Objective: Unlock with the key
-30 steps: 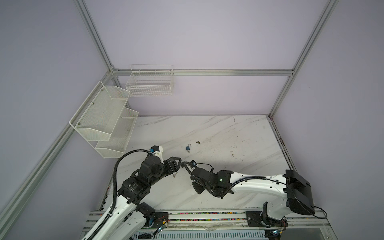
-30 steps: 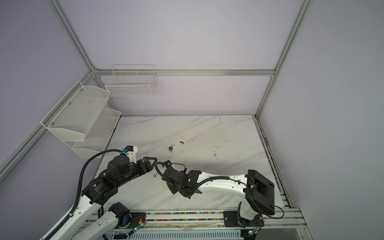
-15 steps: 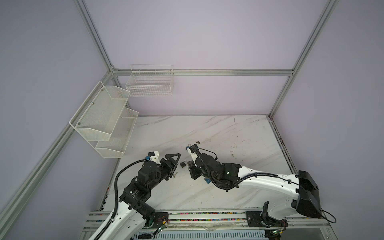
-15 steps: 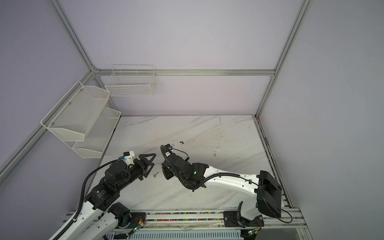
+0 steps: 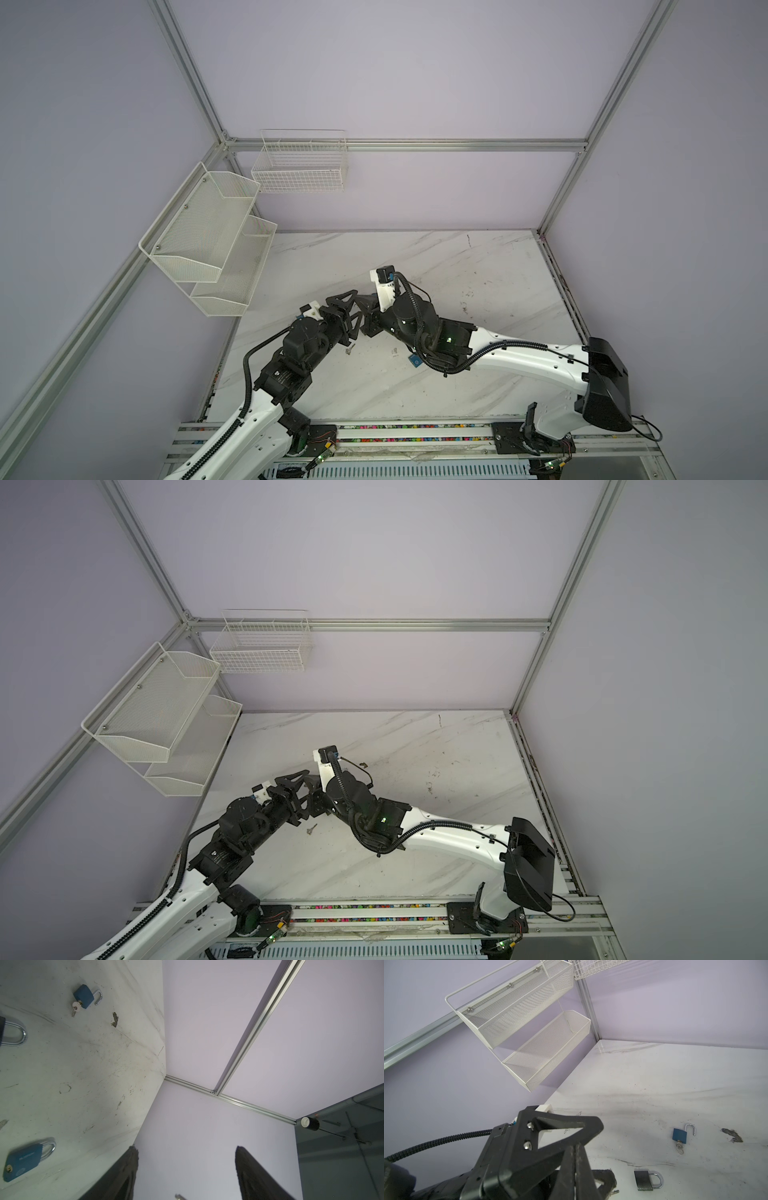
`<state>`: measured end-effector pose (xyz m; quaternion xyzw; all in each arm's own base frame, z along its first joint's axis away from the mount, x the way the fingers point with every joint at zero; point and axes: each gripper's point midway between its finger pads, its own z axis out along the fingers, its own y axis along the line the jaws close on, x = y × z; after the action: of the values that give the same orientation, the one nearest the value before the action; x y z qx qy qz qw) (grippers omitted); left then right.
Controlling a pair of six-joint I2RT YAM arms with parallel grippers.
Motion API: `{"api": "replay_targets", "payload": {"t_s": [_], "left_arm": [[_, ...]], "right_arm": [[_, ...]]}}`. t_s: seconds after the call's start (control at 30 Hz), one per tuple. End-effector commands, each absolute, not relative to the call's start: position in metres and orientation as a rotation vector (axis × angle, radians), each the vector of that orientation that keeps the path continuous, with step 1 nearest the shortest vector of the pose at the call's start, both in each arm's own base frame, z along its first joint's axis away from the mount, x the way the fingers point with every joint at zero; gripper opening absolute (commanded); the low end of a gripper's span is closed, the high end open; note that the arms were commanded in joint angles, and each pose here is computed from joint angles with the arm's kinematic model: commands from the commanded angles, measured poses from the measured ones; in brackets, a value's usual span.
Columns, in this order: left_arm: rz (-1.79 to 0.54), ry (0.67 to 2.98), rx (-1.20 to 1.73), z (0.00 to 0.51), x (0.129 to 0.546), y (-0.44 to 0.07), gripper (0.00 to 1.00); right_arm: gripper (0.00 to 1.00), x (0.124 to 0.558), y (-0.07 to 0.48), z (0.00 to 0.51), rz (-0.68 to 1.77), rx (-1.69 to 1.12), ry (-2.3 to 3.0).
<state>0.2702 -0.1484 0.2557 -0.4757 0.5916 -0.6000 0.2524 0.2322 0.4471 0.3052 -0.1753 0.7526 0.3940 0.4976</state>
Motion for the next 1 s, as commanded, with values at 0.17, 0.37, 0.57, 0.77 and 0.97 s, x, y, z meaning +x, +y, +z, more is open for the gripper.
{"api": "replay_targets", "payload": {"t_s": [0.17,0.37,0.57,0.77,0.97], "left_arm": [[-1.740,1.386,-1.374,0.274,0.271,-0.131,0.69],[-1.729,1.351,-1.390,0.276,0.269,-0.123,0.59],[-1.735,1.360,-1.405,0.273,0.270,-0.126,0.49],[-1.728,1.363,-1.414,0.270,0.270,-0.125,0.33],[-1.729,1.367,-1.412,0.270,0.270,-0.126,0.21]], "right_arm": [[0.00,0.232,0.453,0.318,1.044,-0.384,1.754],[0.00,0.228,0.453,0.319,1.058,-0.409,1.742],[0.00,0.225,0.451,0.327,1.064,-0.426,1.714],[0.00,0.223,0.444,0.332,1.063,-0.418,1.701],[0.00,0.223,0.441,0.335,1.057,-0.419,1.689]]}}
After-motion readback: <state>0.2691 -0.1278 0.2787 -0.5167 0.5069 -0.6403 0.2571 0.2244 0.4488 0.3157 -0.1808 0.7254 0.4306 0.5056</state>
